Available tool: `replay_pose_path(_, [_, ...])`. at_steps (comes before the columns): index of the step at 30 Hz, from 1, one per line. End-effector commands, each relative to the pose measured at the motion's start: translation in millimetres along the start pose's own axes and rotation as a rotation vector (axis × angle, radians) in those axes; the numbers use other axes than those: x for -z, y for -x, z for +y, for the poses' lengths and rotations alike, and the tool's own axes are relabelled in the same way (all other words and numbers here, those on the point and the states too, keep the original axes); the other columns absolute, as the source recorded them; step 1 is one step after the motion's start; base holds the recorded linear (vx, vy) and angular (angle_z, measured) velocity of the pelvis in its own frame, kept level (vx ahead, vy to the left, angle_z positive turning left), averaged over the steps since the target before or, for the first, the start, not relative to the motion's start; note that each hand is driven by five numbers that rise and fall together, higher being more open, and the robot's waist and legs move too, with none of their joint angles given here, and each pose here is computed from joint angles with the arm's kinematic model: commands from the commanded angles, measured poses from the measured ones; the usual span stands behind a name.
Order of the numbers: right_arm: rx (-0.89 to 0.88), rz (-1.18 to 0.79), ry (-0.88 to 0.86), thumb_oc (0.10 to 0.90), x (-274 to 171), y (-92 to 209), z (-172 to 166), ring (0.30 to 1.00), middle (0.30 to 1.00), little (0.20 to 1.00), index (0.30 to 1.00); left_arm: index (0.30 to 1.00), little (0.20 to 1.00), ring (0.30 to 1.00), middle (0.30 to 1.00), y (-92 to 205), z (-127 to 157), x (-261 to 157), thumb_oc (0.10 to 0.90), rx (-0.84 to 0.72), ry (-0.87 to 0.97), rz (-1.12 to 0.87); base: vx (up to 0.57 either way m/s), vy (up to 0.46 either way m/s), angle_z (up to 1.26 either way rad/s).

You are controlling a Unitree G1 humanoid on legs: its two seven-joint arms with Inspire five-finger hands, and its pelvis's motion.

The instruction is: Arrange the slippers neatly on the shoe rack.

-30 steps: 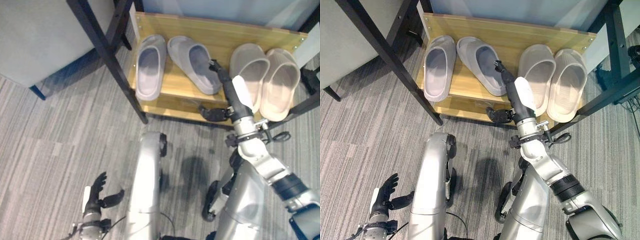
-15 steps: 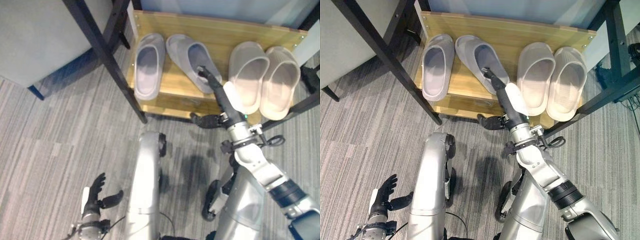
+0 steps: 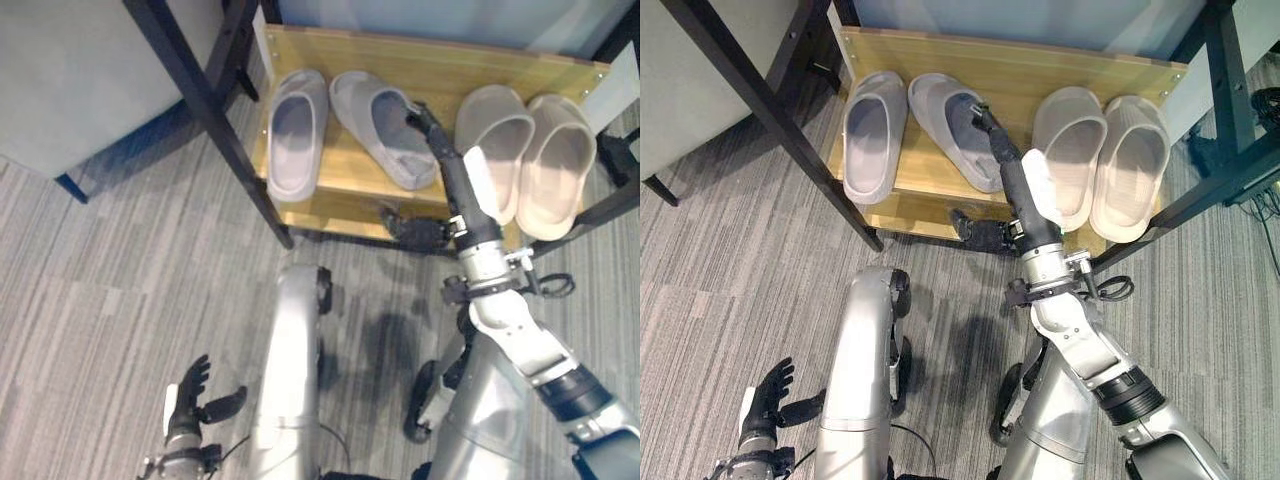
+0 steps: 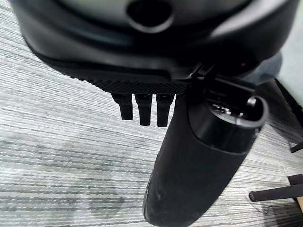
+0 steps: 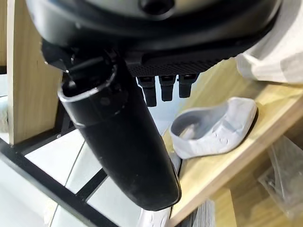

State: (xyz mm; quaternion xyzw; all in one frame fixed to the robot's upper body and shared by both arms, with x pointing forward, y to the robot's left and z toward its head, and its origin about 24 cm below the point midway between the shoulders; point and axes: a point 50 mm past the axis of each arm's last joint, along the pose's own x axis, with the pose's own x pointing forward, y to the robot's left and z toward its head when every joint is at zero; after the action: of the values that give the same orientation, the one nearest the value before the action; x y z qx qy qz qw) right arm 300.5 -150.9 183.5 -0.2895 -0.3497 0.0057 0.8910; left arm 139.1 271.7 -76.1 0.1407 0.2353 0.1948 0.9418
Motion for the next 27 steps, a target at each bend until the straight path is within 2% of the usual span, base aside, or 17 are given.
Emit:
replay_pose_path(1, [0.141,-0.297,0.036,0.800,-47,-36,-28,0.900,0.900,0.900,0.900,0.900,0.900,0.900,0.900,5,7,-9,0.800,0.020,-0.086,-0.102,0.04,0.000,0.02])
replay_pose_path(7, [0.170,-0.197,0.112,0.800,-25,-45,-29,0.900,0.900,0.900,0.900,0.900,0.900,0.900,0.900,3,8,-10,0.800,0.017,-0.085,-0.105,0.00,0.004,0.02])
replay_pose_path(13, [0.148,-0.154,0.110,0.800,-17,-44,-25,0.900,0.900,0.900,0.900,0.900,0.900,0.900,0.900,5,9,-8,0.800,0.019,-0.090,-0.096,0.01,0.001,0.00])
replay_pose_path(27, [-0.058,-0.178,-0.183,0.800,-35,-39,1,0.900,0.900,0.900,0.900,0.900,0.900,0.900,0.900,0,9,-11,0.800,0.024,-0.080,-0.086,0.00,0.000,0.00])
